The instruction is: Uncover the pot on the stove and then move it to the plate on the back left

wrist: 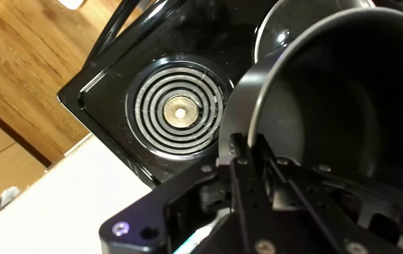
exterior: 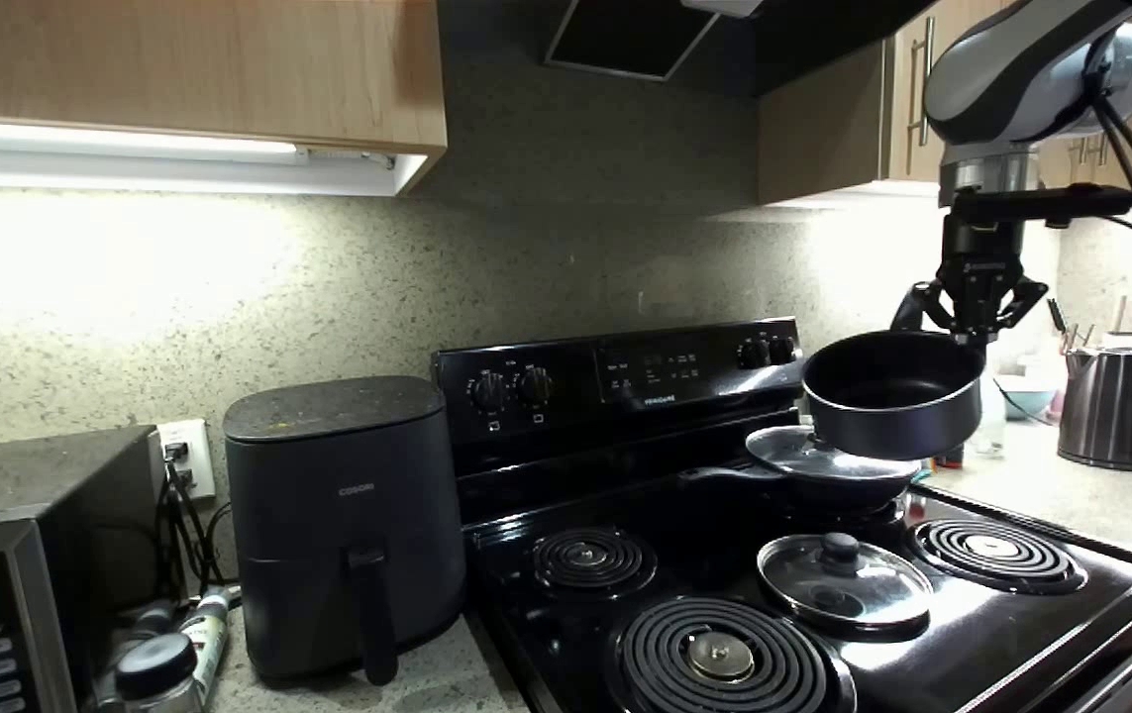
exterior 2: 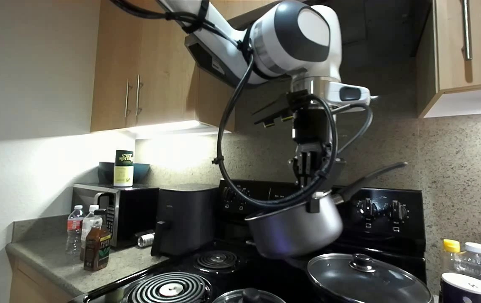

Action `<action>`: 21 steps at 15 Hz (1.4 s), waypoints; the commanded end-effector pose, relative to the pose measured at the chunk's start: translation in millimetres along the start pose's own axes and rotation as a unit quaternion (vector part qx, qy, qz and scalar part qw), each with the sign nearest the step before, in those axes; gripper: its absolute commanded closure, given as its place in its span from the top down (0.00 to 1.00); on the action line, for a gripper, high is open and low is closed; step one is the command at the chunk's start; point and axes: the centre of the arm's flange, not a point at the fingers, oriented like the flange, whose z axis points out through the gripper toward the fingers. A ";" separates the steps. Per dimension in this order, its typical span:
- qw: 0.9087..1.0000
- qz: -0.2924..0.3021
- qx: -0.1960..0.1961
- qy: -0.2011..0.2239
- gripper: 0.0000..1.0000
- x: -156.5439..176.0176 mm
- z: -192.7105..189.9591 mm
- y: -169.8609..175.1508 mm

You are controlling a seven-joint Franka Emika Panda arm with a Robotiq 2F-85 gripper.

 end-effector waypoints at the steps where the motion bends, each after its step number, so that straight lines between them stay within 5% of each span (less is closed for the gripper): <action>1: 0.997 -0.070 -0.025 0.035 0.02 -40.0 -8.4 -57.5; 5: 0.994 -0.100 -0.033 0.012 0.08 -42.8 1.5 -80.8; 13: 0.993 -0.111 -0.042 0.012 0.02 -28.9 6.0 -82.6; 17: 0.976 -0.213 -0.042 0.028 0.02 -4.2 -15.2 -120.7; 21: 0.948 -0.310 -0.056 0.039 0.02 -0.8 -31.6 -158.8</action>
